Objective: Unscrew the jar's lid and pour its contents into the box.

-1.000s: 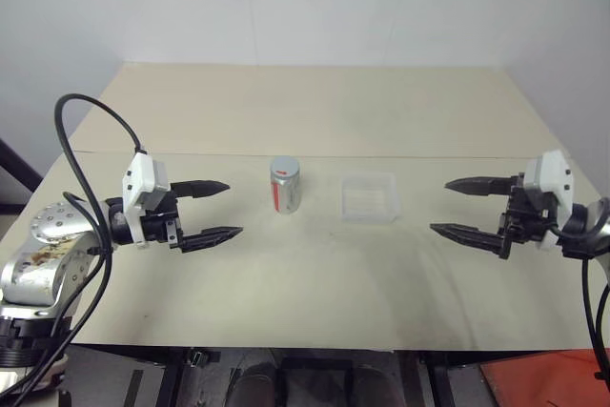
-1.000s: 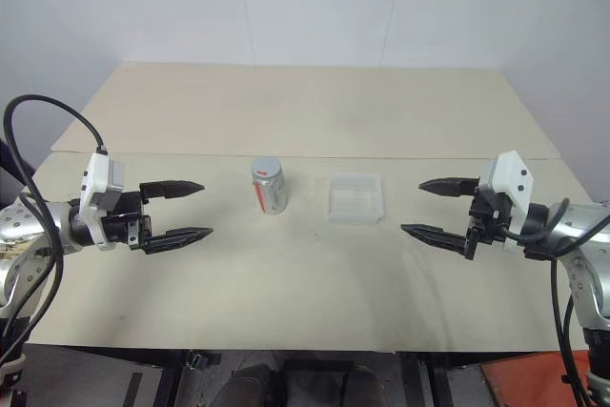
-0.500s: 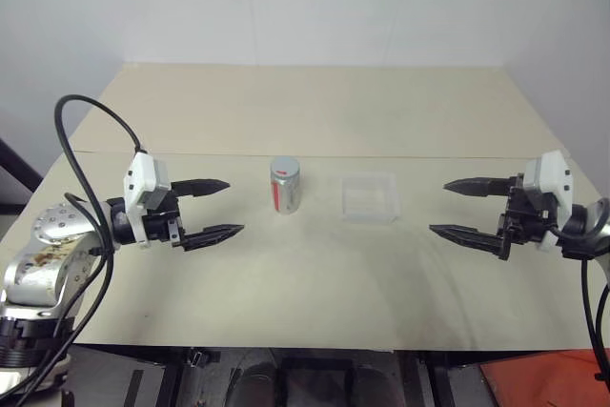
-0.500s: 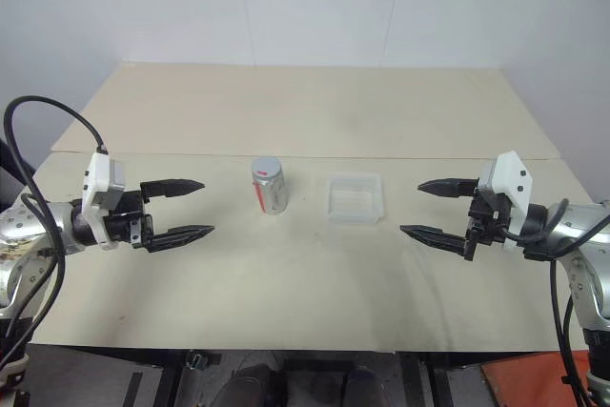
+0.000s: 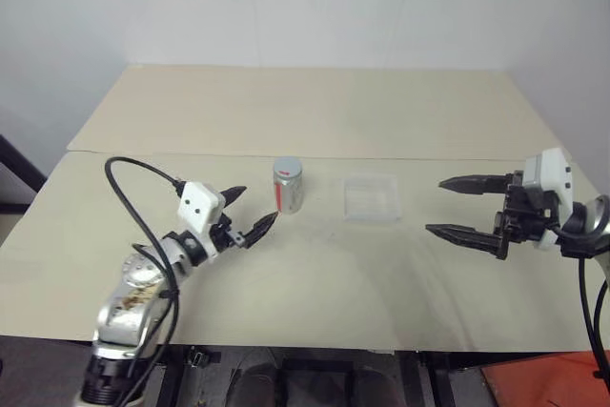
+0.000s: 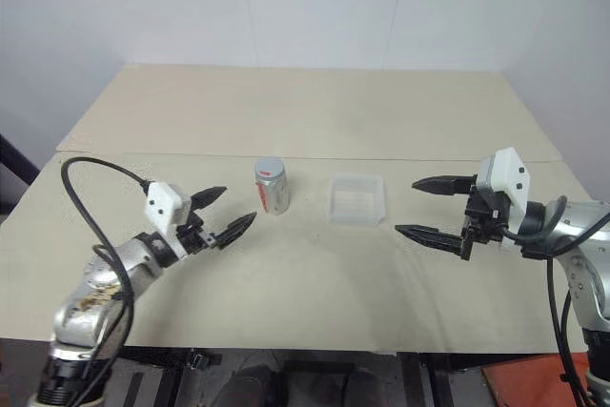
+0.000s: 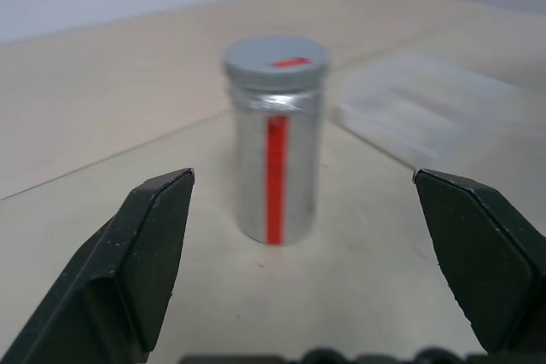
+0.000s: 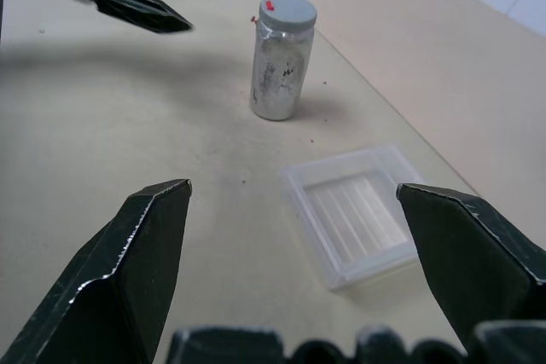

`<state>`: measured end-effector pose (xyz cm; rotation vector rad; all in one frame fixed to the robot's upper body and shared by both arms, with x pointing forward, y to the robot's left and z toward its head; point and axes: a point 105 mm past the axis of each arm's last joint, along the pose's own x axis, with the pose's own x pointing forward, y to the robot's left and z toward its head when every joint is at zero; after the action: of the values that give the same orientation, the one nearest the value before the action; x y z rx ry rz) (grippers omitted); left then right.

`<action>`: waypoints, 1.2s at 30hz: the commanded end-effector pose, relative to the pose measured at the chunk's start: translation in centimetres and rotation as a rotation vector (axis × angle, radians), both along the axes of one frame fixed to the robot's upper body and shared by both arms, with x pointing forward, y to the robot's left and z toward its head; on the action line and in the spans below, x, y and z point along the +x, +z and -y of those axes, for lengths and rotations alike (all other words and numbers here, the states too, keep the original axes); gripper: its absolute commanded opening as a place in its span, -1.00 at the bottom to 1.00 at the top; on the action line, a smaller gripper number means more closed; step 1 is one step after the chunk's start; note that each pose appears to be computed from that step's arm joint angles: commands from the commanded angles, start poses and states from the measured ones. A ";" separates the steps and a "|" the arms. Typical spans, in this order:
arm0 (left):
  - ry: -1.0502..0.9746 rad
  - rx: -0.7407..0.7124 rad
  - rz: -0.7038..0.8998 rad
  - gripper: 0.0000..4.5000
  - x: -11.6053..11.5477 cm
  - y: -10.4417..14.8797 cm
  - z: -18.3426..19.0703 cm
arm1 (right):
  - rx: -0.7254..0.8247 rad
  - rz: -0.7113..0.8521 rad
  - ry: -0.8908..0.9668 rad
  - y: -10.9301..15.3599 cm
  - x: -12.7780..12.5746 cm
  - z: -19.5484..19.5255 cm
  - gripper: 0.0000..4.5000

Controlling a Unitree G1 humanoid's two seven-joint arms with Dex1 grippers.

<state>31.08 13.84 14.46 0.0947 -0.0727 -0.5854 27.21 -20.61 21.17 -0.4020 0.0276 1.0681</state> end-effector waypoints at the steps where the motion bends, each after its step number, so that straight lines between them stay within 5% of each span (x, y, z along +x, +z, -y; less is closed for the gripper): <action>1: 0.060 0.007 0.052 0.99 0.5 0.0 1.4 | -0.008 0.055 0.007 1.3 0.0 -0.3 1.00; 35: 0.077 0.010 0.114 0.99 6.5 -0.3 5.6 | -0.002 0.073 0.013 1.4 -0.7 -0.7 1.00; 36: 0.075 0.011 0.116 0.82 6.6 -0.3 5.7 | -0.001 0.073 0.012 1.4 -0.7 -0.7 1.00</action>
<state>37.64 8.55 12.74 0.1315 -0.1157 -0.4949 26.84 -19.93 21.40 -0.4229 0.0094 1.0736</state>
